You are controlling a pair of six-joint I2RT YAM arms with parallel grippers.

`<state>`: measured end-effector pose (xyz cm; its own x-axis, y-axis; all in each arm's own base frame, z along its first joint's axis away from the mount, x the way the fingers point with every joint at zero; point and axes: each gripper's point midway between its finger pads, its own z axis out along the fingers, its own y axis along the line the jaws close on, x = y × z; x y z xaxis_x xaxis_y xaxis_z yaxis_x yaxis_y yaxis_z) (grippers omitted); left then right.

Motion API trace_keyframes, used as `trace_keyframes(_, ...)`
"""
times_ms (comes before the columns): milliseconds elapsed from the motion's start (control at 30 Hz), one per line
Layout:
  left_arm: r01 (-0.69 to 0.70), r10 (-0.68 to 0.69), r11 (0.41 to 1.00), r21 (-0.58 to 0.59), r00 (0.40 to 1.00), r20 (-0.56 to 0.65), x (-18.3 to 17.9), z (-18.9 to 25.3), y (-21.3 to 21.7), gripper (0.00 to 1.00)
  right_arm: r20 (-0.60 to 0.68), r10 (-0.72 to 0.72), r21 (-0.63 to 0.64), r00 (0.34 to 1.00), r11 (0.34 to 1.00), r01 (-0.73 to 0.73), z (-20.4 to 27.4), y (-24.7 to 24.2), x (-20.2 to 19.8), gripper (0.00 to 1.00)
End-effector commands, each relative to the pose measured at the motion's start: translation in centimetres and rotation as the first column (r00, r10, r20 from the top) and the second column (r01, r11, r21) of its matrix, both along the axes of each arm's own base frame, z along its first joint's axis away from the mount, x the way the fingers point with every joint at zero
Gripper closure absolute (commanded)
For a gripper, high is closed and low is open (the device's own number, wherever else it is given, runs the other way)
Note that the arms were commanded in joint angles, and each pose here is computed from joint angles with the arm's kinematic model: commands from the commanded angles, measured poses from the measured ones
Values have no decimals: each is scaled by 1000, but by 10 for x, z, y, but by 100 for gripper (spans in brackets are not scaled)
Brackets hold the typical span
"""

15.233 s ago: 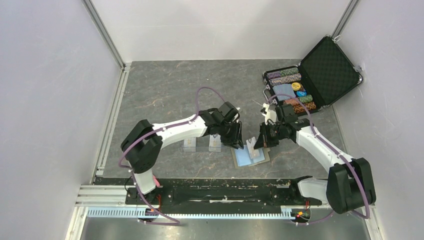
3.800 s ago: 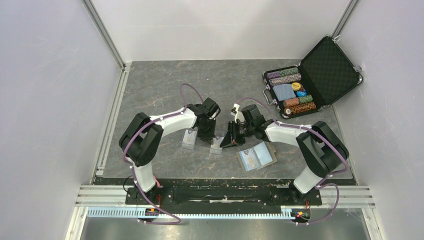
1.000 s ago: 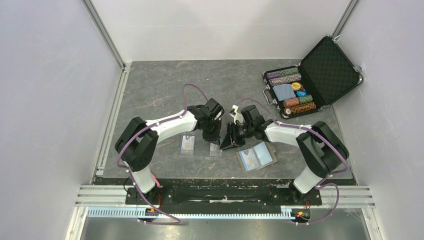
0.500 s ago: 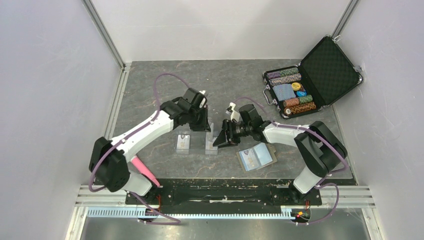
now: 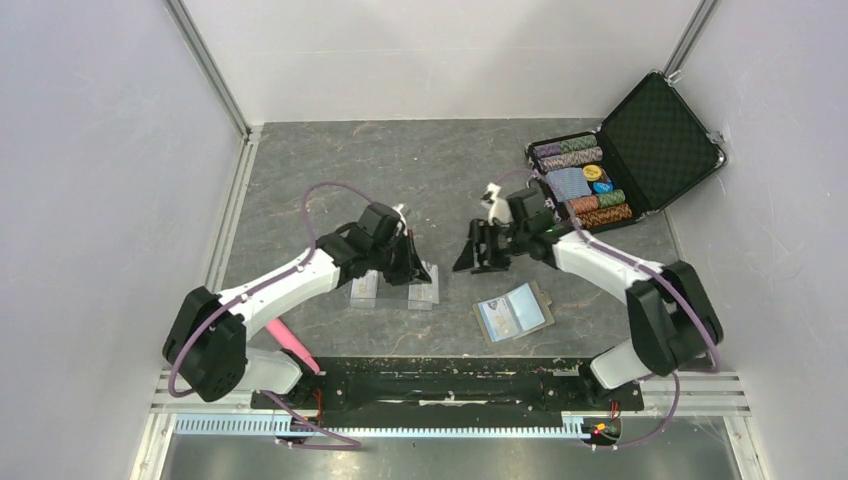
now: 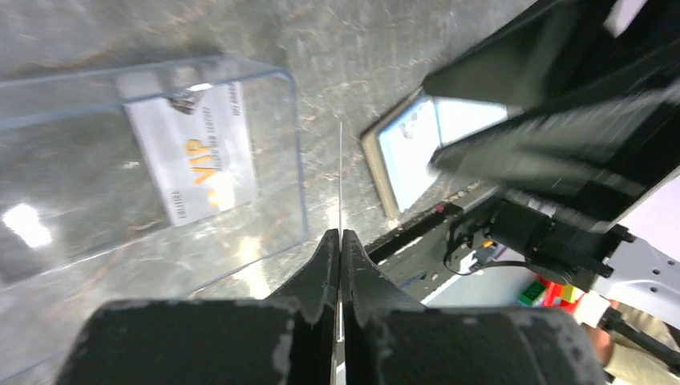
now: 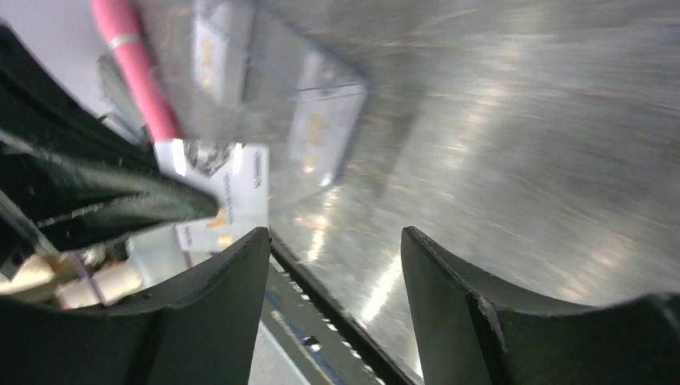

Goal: Put the credit cards into the card holder
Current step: Insert the credit card into the card holder.

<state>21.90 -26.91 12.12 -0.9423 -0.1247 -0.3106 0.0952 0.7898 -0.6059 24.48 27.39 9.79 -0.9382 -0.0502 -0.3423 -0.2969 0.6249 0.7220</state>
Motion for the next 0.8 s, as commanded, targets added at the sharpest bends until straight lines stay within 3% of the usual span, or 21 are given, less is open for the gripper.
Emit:
trace_keyframes(0,17,-16,978,-209,1000,7,-5,19,-51,98,113,-90,-233,990,966,114,4,-78,15,35)
trace_keyframes(200,117,-125,959,-258,992,-17,-21,10,-101,98,189,-142,-539,972,812,223,-5,-164,8,26)
trace_keyframes(300,161,-175,951,-262,984,-33,-22,6,-119,98,175,-153,-606,973,762,229,-21,-183,-6,23)
trace_keyframes(433,193,-214,942,-273,976,-49,-24,2,-136,98,73,-145,-616,987,771,159,-48,-184,-34,27)
trace_keyframes(567,203,-228,940,-273,972,-63,-25,-2,-140,98,4,-151,-598,989,792,124,-66,-182,-57,45)
trace_keyframes(767,211,-237,944,-254,969,-75,-27,-10,-137,98,-114,-181,-437,977,892,114,-86,-153,-91,58)
